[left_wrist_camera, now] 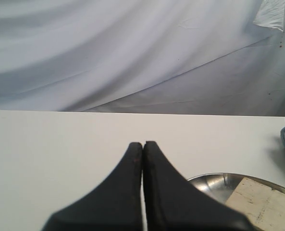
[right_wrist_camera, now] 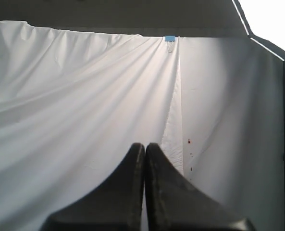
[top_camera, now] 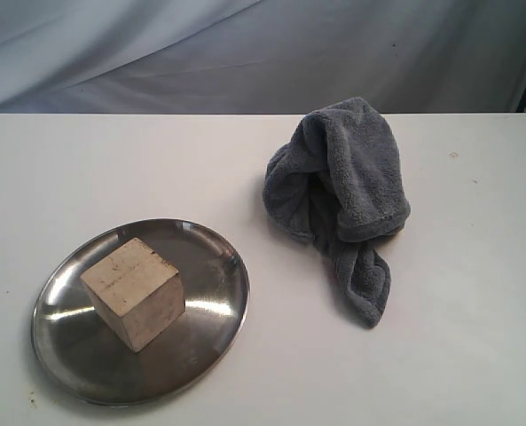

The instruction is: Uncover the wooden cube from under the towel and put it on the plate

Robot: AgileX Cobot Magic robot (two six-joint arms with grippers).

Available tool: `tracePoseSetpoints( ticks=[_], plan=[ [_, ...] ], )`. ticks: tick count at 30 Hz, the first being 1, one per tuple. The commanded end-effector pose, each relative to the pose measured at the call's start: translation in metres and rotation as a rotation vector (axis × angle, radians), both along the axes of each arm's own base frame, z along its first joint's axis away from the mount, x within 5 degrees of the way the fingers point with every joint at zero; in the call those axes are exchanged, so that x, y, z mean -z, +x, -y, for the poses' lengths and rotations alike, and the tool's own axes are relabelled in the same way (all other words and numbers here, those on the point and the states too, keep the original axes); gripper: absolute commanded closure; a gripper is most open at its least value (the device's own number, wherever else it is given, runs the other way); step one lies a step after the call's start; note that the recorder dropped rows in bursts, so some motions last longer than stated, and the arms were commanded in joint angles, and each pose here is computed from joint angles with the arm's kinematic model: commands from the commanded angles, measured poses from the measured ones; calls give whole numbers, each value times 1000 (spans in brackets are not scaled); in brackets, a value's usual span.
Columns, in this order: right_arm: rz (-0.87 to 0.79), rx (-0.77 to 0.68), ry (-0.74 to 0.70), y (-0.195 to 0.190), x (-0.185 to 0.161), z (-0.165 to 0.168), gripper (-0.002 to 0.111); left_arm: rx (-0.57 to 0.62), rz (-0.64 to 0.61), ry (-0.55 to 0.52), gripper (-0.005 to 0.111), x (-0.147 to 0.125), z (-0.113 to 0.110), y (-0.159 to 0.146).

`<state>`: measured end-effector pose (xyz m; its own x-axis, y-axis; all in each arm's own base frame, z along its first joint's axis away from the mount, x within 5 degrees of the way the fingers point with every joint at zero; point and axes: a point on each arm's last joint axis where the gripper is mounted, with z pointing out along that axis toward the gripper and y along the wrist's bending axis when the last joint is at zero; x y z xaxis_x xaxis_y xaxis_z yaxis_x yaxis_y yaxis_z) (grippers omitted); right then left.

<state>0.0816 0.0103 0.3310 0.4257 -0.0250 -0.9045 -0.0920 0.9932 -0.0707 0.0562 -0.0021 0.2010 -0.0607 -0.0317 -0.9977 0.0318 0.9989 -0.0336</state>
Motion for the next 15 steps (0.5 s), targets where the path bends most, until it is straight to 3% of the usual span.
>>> tracePoseSetpoints(
  ticks=[1, 15],
  plan=[
    [-9, 5, -2, -8, 5, 2, 108, 1, 1, 0, 105, 1, 0, 0],
    [48, -2, 6, -35, 4, 5, 108, 0, 1, -2, 105, 1, 0, 0]
  ],
)
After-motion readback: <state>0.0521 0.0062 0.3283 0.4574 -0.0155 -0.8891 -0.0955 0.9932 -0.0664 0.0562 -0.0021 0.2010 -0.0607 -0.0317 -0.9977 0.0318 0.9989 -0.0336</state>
